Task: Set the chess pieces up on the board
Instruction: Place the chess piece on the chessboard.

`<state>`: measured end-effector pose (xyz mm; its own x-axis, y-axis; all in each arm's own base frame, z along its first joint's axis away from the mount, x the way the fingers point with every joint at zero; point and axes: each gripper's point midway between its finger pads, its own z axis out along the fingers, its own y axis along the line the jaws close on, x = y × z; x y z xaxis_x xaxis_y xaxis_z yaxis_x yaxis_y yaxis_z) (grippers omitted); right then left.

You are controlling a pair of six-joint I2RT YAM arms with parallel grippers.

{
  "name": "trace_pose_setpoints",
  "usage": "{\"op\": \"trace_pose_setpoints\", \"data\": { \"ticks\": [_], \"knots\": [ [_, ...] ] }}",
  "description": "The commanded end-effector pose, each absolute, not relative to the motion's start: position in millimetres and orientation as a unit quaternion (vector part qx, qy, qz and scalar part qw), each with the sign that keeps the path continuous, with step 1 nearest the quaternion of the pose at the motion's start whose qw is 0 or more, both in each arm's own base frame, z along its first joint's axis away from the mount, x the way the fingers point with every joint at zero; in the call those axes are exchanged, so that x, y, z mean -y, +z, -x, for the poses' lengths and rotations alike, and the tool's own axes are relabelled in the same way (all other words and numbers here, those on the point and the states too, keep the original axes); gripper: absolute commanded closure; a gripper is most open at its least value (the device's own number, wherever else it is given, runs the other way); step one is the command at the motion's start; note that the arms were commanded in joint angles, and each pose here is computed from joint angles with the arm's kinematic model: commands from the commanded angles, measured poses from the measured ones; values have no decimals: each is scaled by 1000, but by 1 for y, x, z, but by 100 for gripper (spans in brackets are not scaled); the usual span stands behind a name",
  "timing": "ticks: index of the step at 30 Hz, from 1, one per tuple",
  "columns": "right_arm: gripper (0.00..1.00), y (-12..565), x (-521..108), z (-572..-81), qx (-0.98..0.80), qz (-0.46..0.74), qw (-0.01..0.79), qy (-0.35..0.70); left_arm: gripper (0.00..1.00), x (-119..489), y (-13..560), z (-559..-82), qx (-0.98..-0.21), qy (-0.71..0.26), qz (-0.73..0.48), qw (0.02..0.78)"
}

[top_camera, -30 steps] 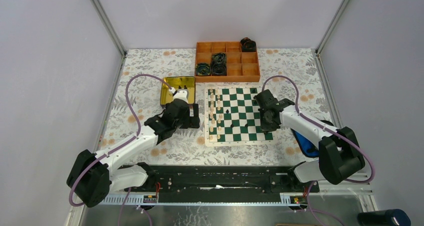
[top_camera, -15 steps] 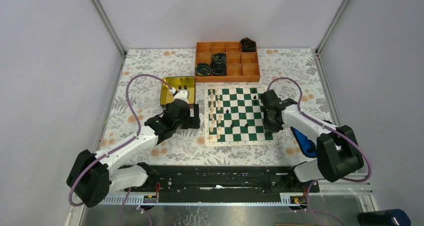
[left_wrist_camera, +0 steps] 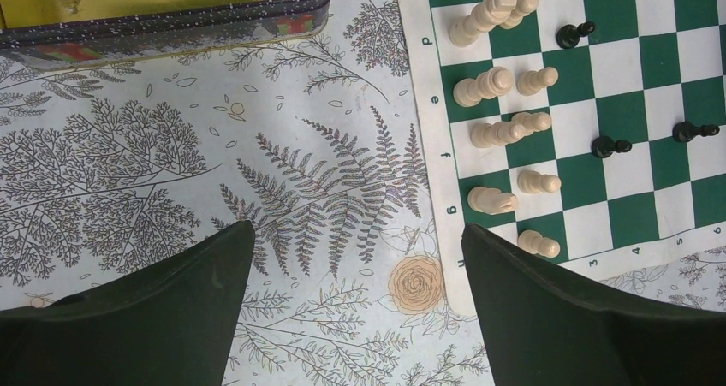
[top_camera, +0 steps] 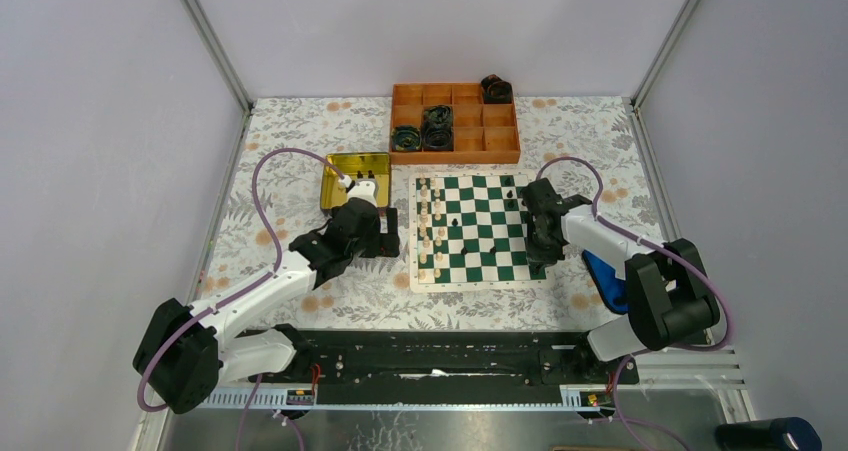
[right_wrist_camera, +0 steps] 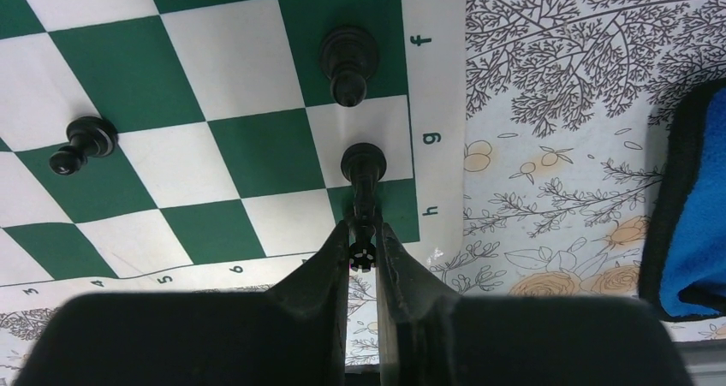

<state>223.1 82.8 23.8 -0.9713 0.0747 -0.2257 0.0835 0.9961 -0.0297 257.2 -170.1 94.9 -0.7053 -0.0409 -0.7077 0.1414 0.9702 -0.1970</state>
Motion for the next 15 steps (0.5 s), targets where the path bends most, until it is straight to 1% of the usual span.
{"op": "trace_pose_setpoints", "data": {
  "ticks": [1, 9, 12, 15],
  "knots": [
    [89, 22, -83, -223, -993, -43, 109, -13, 1, 173, 107, -264, -907, -119, -28, 403],
    [68, 23, -83, -224, -993, -42, 110, -13, 1, 174, 107, -263, -908, -119, -30, 401],
    [64, 30, -82, -227, -992, -40, 122, -16, 1, 174, 107, -263, -907, -120, -30, 402],
    [63, 42, -79, -232, -989, -40, 144, -19, 1, 175, 107, -262, -908, -120, -31, 401]
  ]
}}
